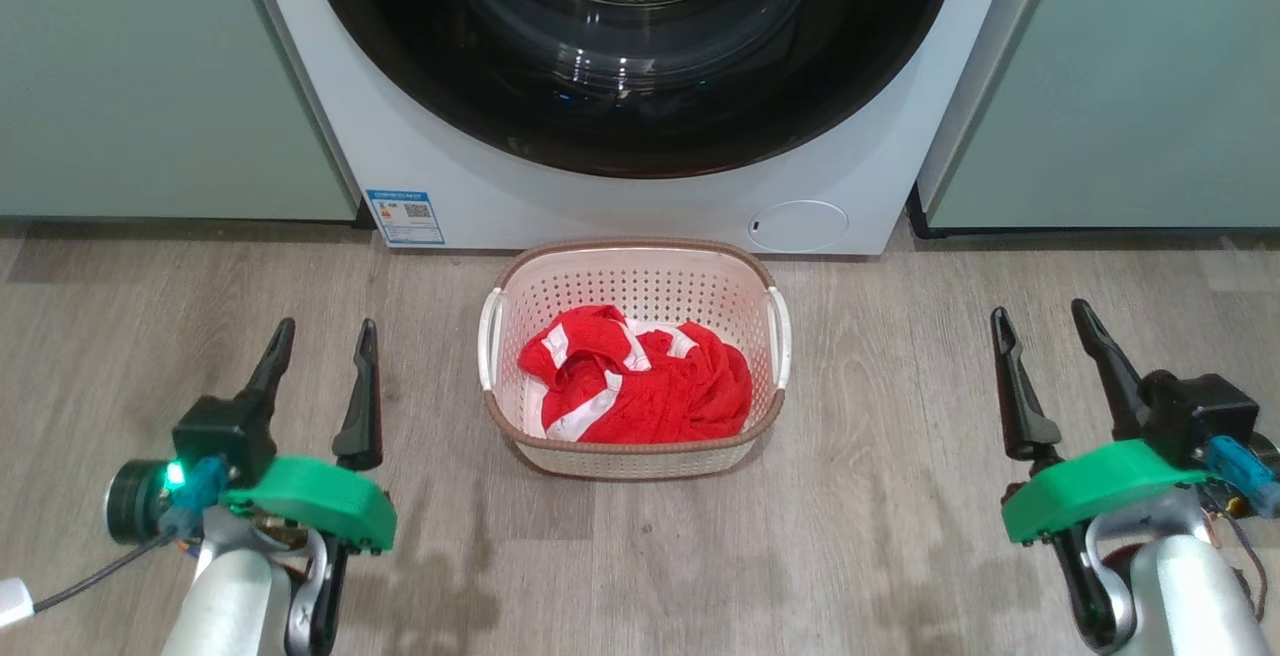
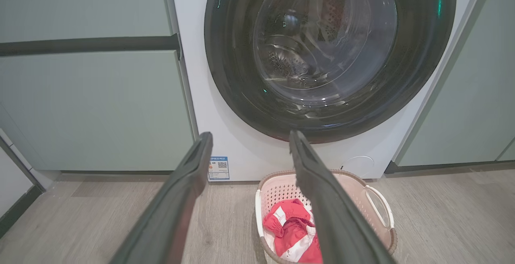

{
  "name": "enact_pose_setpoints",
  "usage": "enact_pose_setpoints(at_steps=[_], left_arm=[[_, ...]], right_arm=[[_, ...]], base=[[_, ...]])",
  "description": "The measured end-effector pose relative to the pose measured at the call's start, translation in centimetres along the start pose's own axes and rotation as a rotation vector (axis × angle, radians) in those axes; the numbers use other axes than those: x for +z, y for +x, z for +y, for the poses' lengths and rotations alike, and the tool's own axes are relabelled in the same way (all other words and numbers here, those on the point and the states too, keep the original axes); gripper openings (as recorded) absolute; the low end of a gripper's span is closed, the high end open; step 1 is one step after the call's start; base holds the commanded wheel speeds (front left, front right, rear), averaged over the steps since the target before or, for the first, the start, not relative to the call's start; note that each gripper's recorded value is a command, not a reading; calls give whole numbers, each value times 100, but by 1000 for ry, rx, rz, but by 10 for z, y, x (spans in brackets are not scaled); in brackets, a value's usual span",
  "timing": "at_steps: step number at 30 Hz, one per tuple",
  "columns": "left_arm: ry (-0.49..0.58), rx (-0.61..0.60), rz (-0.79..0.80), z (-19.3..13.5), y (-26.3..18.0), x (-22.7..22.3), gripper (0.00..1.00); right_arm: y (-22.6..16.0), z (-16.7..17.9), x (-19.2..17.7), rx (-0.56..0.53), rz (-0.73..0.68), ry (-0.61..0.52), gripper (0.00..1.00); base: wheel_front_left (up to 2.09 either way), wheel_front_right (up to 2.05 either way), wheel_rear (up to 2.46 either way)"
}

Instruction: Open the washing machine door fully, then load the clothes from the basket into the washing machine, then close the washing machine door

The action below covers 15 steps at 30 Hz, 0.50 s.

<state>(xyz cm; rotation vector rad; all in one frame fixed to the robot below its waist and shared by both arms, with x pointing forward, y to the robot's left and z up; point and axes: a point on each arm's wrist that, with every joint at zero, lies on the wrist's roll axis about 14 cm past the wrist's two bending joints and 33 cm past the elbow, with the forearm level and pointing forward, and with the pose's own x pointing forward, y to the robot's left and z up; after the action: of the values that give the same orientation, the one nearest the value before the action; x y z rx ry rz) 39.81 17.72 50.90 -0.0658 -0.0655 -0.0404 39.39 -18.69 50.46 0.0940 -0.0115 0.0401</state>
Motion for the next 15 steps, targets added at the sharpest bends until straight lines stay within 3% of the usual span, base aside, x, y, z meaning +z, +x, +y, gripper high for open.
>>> enact_pose_setpoints(at_steps=[15], left_arm=[[-16, 7, 11, 0, 0, -4, 100]], right_arm=[[1, 0, -1, -1, -3, 12, 100]], base=[[0, 0, 0]])
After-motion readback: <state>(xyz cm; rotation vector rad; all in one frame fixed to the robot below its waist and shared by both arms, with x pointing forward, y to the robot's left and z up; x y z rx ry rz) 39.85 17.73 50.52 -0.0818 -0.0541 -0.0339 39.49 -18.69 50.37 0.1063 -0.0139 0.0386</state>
